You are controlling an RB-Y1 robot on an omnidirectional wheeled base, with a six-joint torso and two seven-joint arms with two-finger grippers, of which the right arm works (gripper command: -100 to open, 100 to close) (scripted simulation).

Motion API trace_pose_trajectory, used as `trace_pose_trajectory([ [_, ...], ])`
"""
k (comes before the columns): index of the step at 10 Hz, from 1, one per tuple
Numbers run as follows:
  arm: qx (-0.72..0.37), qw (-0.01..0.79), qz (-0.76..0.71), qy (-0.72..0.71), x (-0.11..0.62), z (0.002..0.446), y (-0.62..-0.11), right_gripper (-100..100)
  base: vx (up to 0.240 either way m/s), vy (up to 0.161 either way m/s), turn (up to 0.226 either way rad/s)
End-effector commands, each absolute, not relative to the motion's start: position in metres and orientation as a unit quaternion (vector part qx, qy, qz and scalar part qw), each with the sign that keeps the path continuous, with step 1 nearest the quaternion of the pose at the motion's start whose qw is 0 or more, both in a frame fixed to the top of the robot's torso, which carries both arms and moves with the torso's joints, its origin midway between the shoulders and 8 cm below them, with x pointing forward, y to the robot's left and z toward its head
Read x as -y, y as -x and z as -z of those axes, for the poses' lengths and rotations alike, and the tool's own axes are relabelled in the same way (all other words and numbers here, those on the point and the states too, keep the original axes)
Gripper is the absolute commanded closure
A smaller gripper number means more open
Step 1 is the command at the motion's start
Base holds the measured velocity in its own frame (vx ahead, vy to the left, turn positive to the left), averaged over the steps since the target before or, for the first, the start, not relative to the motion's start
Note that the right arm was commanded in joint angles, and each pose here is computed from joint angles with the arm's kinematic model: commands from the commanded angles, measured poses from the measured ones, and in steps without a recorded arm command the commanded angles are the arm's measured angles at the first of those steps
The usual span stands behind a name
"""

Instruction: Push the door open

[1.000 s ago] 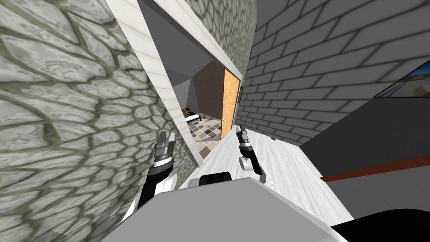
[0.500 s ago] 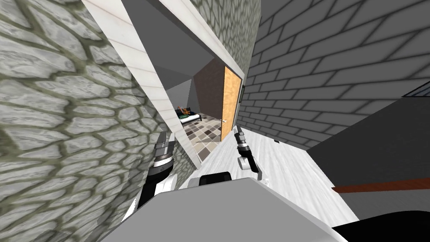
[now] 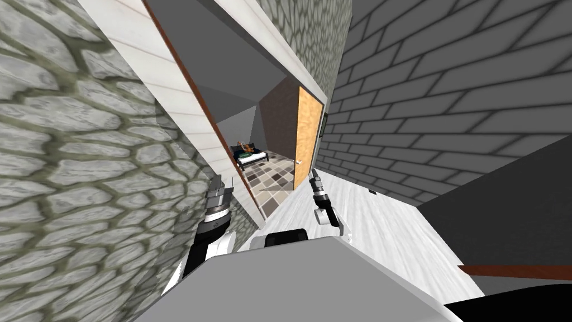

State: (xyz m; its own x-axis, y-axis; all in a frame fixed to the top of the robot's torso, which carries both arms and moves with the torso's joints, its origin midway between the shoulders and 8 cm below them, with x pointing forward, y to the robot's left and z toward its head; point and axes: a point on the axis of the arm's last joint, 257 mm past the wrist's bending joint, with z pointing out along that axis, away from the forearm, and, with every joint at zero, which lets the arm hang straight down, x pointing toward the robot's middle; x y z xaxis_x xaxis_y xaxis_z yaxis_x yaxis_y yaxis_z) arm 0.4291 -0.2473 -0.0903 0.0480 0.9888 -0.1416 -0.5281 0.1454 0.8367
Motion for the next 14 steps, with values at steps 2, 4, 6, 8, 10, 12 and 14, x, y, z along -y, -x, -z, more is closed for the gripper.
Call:
trace_pose_trajectory([
  [2, -0.388, 0.646, -0.580, -0.309, 0.245, 0.106, -0.436, -100, 0.084, -0.092, 0.051],
  [4, -0.397, 0.638, -0.582, -0.312, 0.241, 0.119, -0.442, -100, 0.087, -0.091, 0.052],
  [6, -0.406, 0.629, -0.583, -0.315, 0.237, 0.132, -0.447, -100, 0.086, -0.086, 0.053],
  [8, -0.415, 0.621, -0.585, -0.318, 0.233, 0.145, -0.452, -100, 0.084, -0.095, 0.055],
  [10, -0.423, 0.612, -0.586, -0.321, 0.229, 0.157, -0.457, -100, 0.091, -0.097, 0.056],
  [12, -0.432, 0.602, -0.588, -0.324, 0.225, 0.170, -0.461, -100, 0.079, -0.103, 0.053],
  [14, -0.441, 0.593, -0.589, -0.327, 0.221, 0.183, -0.465, -100, 0.080, -0.102, 0.052],
])
